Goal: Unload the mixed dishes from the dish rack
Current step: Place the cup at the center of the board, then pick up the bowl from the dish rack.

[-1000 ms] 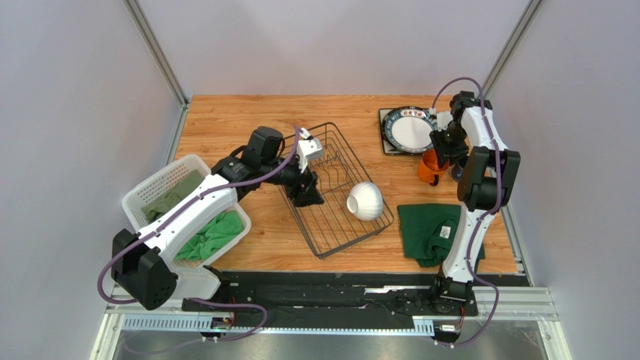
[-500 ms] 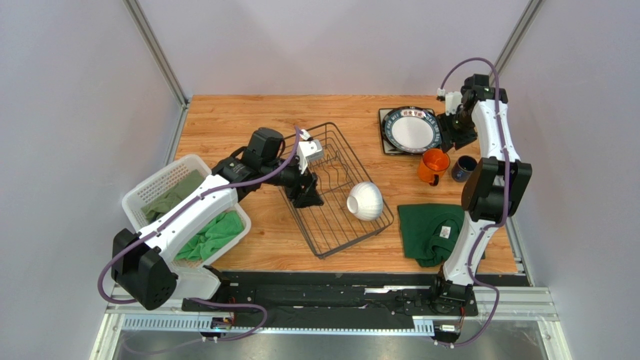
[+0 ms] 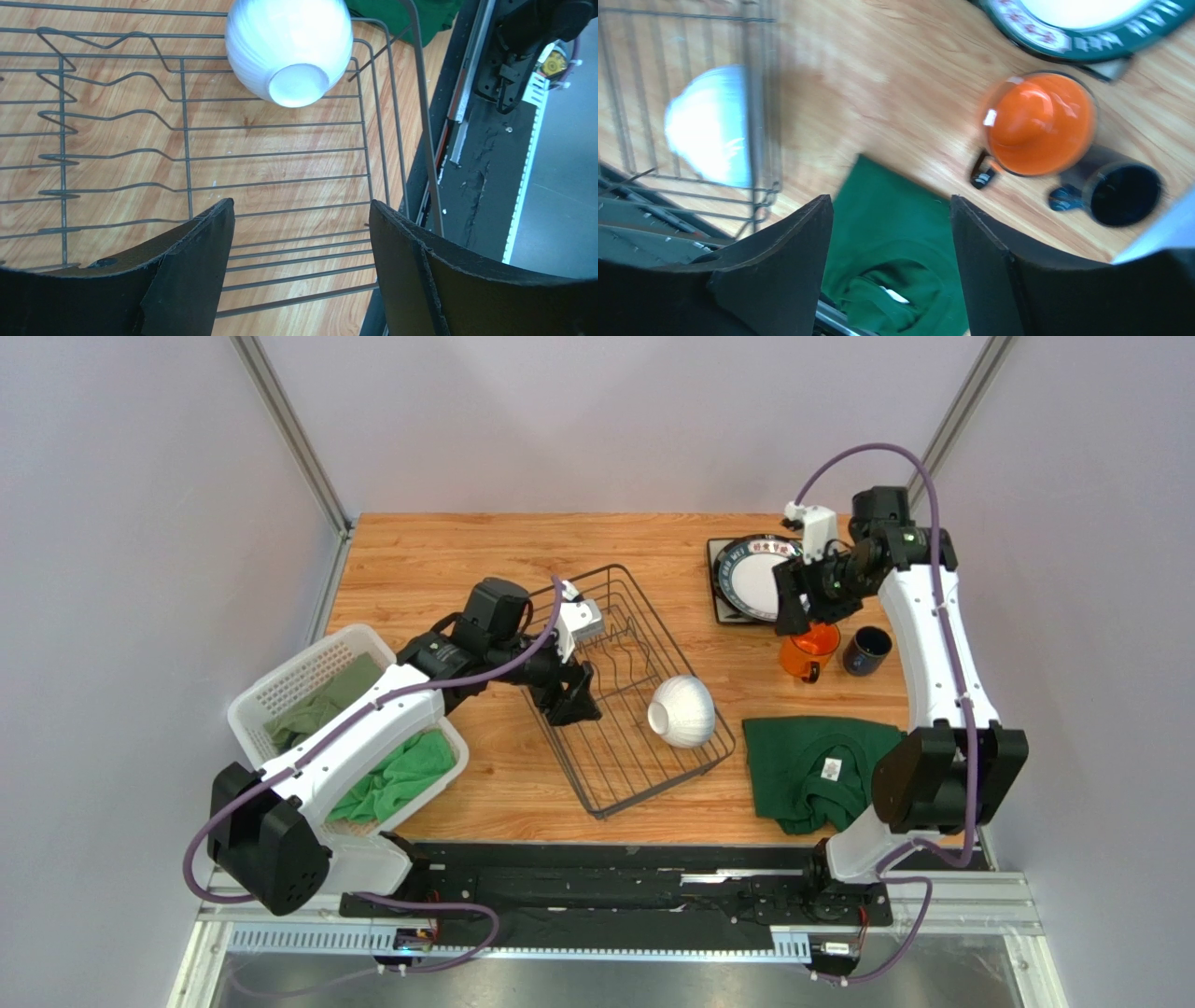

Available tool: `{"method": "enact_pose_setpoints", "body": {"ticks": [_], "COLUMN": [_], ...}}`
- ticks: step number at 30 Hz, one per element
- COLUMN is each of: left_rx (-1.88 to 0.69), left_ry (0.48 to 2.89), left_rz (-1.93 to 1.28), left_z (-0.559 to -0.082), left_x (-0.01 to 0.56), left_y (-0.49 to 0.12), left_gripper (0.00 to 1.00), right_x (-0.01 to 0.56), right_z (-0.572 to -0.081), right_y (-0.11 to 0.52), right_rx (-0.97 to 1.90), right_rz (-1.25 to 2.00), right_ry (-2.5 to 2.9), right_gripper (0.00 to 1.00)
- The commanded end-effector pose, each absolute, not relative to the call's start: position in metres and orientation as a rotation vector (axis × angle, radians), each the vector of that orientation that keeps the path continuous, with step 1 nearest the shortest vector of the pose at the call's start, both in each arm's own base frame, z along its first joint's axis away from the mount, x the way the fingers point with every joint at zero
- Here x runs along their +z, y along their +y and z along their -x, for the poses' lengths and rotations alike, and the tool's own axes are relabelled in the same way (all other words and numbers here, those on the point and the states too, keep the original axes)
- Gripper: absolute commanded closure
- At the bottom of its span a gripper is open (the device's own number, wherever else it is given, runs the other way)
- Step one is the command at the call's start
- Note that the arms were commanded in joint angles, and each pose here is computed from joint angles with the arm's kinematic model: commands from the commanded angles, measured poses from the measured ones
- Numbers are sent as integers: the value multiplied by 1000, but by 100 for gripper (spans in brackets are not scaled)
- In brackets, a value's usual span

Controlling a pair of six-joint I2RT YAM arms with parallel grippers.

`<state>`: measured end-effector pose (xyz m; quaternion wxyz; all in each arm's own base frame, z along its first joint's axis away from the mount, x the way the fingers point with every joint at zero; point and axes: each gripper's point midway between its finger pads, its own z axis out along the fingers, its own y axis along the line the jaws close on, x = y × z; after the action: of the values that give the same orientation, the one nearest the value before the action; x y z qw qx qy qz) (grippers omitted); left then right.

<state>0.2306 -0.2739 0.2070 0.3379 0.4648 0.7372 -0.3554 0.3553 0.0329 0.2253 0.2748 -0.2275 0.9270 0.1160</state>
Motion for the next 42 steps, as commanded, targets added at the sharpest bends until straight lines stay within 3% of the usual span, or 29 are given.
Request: {"method": "enact_pose_setpoints", "body": {"ticks": [1, 3, 4, 6, 9, 16, 19, 42], "left_rx": [-832, -797, -786, -755, -717, -664, -637, -537], "left_ry": [1845, 1854, 1853, 1858, 1857, 1854, 1856, 1857], "left_rz": [-1213, -1205, -1205, -1196, -1191, -1191, -1184, -1148], "left_z": [-241, -245, -246, -249, -252, -256, -259, -264], "left_x": [218, 216, 216, 214, 215, 214, 214, 211], "left_y": [-268, -265, -264, -261, -257, -250, -246, -223], "left_gripper": [20, 18, 8, 5, 4, 3, 2, 1], "right_x": [236, 231, 235, 233, 227, 208, 197, 141], "right_z": [-332, -325, -321, -316, -306, -288, -284, -274], "right_y": [85, 101, 107, 120, 135, 159, 168, 193], "right_rx": [443, 423, 416, 374, 341, 295, 298, 305], "right_rz": [728, 774, 770, 802, 822, 878, 903, 1023], "right_ry": [2382, 2368, 2355, 2344, 2359, 2386, 2406, 2527], "right_gripper": [32, 31, 31, 30, 13, 11, 1, 1]}}
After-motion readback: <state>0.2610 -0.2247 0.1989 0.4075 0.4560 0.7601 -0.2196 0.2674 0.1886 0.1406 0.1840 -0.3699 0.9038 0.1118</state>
